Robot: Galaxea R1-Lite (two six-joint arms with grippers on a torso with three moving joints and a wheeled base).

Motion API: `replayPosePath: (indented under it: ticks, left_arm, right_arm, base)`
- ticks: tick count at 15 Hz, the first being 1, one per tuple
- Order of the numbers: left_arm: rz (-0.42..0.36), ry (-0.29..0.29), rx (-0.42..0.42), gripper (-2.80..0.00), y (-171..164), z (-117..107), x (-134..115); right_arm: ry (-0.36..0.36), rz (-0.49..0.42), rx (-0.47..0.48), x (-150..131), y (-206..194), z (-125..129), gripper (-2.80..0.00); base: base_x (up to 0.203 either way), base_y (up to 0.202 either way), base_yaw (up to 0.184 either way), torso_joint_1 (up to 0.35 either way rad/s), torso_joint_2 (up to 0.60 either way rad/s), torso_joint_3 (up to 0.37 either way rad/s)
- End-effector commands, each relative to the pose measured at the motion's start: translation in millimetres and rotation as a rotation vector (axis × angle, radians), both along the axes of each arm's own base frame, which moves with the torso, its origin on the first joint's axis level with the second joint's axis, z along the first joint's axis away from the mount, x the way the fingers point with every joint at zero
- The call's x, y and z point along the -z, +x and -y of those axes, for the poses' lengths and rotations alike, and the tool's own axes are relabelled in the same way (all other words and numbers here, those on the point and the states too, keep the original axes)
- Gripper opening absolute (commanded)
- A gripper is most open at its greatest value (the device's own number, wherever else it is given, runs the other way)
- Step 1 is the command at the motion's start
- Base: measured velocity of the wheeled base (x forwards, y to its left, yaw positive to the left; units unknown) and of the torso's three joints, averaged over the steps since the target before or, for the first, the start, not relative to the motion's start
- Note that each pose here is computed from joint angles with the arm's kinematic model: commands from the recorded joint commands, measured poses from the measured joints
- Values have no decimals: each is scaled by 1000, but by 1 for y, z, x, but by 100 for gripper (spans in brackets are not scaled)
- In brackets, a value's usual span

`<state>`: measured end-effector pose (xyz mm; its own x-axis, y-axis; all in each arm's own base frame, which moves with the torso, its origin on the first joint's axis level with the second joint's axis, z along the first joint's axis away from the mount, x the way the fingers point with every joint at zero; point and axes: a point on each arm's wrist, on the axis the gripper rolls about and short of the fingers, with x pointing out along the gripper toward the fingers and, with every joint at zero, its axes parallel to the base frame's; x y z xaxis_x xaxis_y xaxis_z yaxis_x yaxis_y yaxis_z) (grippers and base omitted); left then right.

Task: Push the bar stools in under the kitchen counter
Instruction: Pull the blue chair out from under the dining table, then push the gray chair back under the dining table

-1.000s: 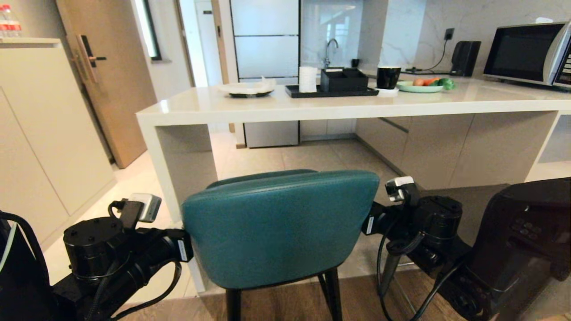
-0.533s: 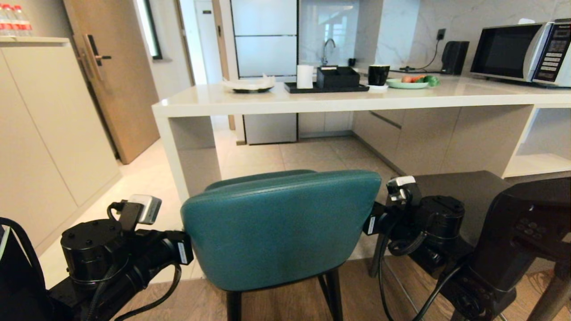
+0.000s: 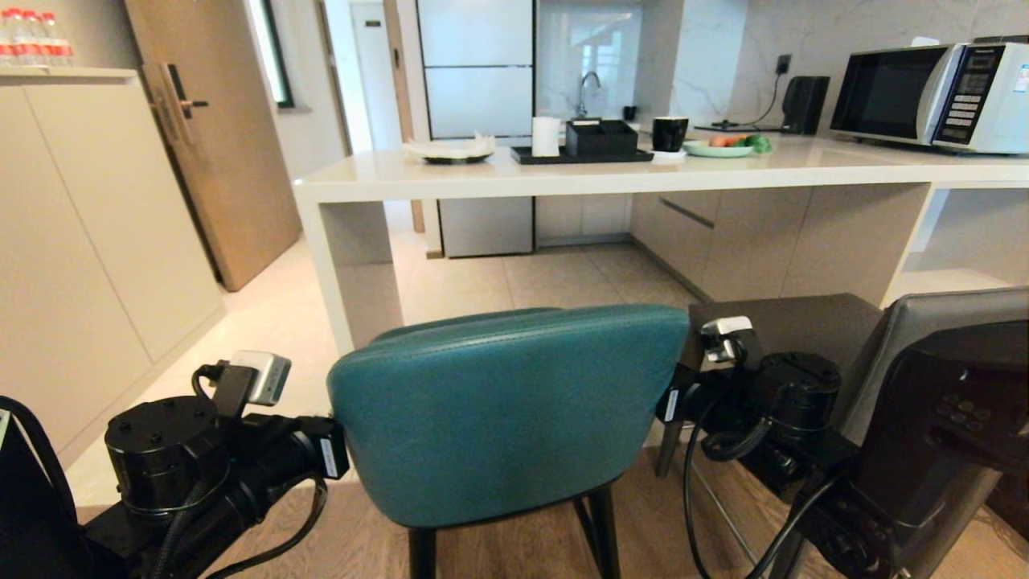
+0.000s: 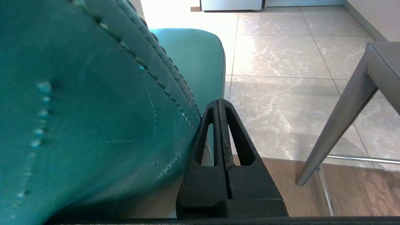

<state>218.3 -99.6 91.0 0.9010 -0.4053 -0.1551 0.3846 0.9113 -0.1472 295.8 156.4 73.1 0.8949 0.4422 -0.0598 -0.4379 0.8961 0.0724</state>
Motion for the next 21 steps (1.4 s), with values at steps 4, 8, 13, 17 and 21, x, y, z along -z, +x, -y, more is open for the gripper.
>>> replayPosePath:
  ticks: [4,8,13,17,21]
  left_arm:
    - [24,-10,-11,-280,2,-3,-4]
    - [10,-8,-122,-280,-8,-44,-7]
    - [49,-23,-174,-280,-31,-70,-19]
    - [110,2,-285,-280,-38,-92,-28]
    - [256,-10,-310,-280,-65,-97,-58]
  right_arm:
    - [4,6,-21,-6,-10,-1,-280]
    - [3,2,26,-16,-19,31,-280]
    - [4,-1,126,-28,-34,80,-280]
    - [10,20,190,-39,-49,106,-280]
    - [-13,184,221,-81,-85,115,-280]
  base:
    - [0,0,0,0,0,0]
    - [0,0,0,0,0,0]
    - [0,0,0,0,0,0]
    - [0,0,0,0,0,0]
    - [0,0,0,0,0,0]
